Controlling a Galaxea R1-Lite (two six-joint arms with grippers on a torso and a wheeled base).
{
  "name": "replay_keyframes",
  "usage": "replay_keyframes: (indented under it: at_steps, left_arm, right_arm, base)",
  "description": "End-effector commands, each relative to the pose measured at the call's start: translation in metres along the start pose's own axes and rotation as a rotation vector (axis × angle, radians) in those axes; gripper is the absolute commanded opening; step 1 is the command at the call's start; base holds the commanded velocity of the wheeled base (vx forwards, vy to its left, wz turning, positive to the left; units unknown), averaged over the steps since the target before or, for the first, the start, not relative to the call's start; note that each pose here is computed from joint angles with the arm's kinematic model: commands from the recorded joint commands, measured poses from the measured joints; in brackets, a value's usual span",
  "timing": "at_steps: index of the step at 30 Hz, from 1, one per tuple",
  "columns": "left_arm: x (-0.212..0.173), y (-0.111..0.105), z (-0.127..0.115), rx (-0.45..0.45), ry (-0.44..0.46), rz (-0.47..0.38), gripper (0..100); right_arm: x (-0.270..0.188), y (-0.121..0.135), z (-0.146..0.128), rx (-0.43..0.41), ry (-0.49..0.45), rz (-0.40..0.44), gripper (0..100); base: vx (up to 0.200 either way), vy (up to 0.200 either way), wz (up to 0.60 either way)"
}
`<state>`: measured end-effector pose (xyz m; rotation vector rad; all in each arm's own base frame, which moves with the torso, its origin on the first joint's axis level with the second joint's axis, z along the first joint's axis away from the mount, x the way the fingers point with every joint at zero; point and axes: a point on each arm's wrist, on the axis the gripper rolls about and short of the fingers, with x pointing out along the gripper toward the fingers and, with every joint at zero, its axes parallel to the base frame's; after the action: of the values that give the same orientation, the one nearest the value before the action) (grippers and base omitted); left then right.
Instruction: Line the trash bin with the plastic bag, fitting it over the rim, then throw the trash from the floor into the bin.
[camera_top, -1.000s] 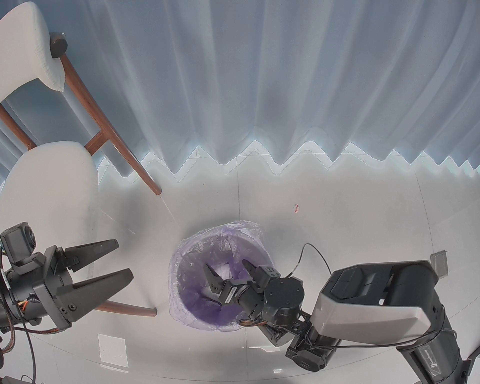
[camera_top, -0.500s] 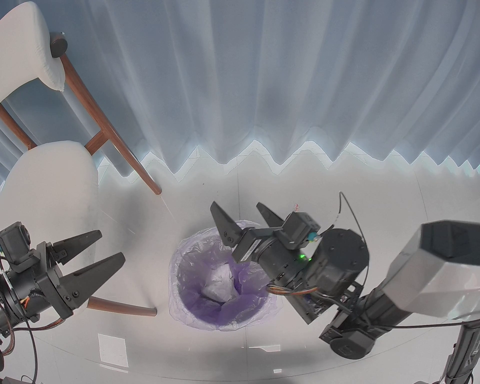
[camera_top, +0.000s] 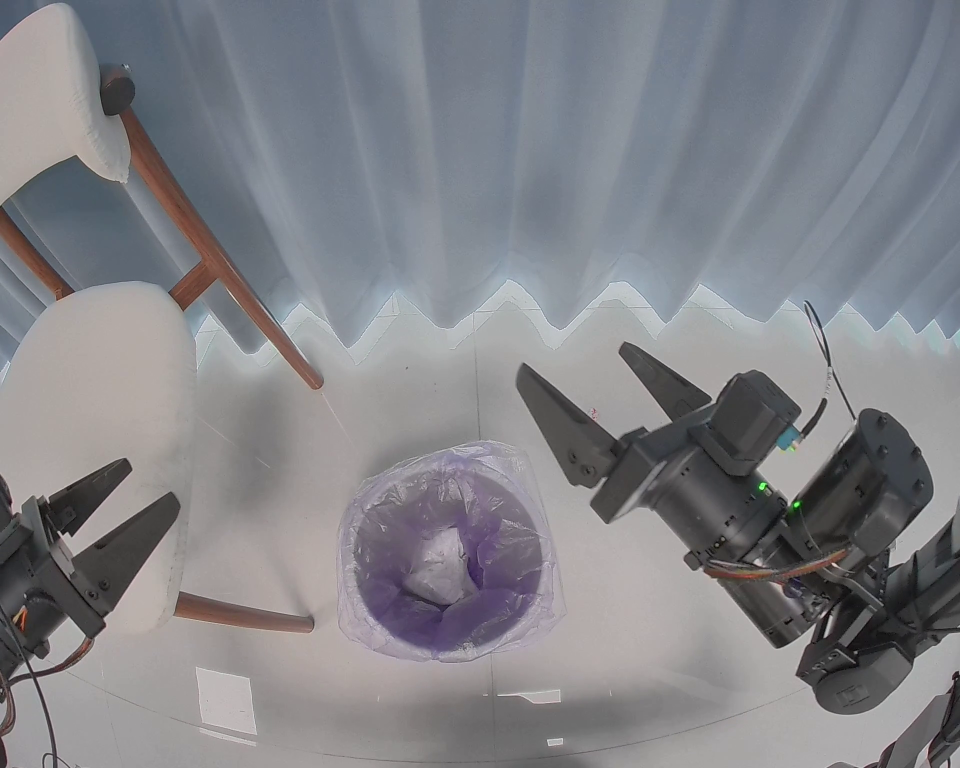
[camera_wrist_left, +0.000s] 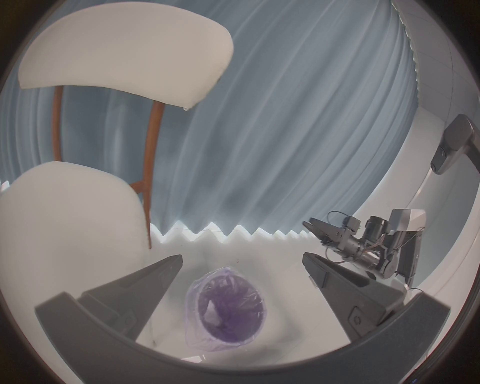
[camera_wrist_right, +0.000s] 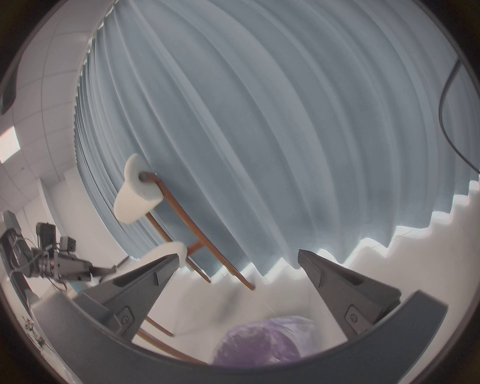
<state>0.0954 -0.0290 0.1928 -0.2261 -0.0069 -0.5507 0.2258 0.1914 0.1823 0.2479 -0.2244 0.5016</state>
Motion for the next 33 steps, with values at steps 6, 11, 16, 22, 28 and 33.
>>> replay_keyframes:
  at_steps: [6,11,16,22,28,33]
  left_arm:
    - [-0.073,-0.014,-0.03,0.023,-0.051,0.108,100]
    - [-0.093,-0.02,-0.043,0.033,-0.047,0.15,100]
    - [-0.11,-0.024,-0.068,0.057,-0.059,0.189,100]
    - [-0.123,-0.025,-0.098,0.105,-0.076,0.227,100]
    - [-0.122,-0.016,-0.116,0.257,0.035,0.389,100]
    - [-0.124,-0.012,-0.114,0.314,0.025,0.583,100]
  right_arm:
    - [-0.049,-0.027,-0.011,-0.126,0.166,-0.194,100]
    - [-0.054,-0.036,0.002,-0.148,0.129,-0.241,100]
    - [-0.053,-0.055,0.02,-0.187,0.064,-0.307,100]
    - [-0.057,-0.055,0.048,-0.174,-0.04,-0.259,100]
    - [-0.068,-0.051,0.074,-0.18,-0.103,-0.252,100]
    - [-0.089,-0.047,0.101,-0.171,-0.154,-0.247,100]
  base:
    - [0.0,0.0,0.0]
    - [0.0,0.0,0.0]
    - [0.0,0.0,0.0]
    - [0.0,0.0,0.0]
    - [0.0,0.0,0.0]
    - [0.0,0.0,0.0]
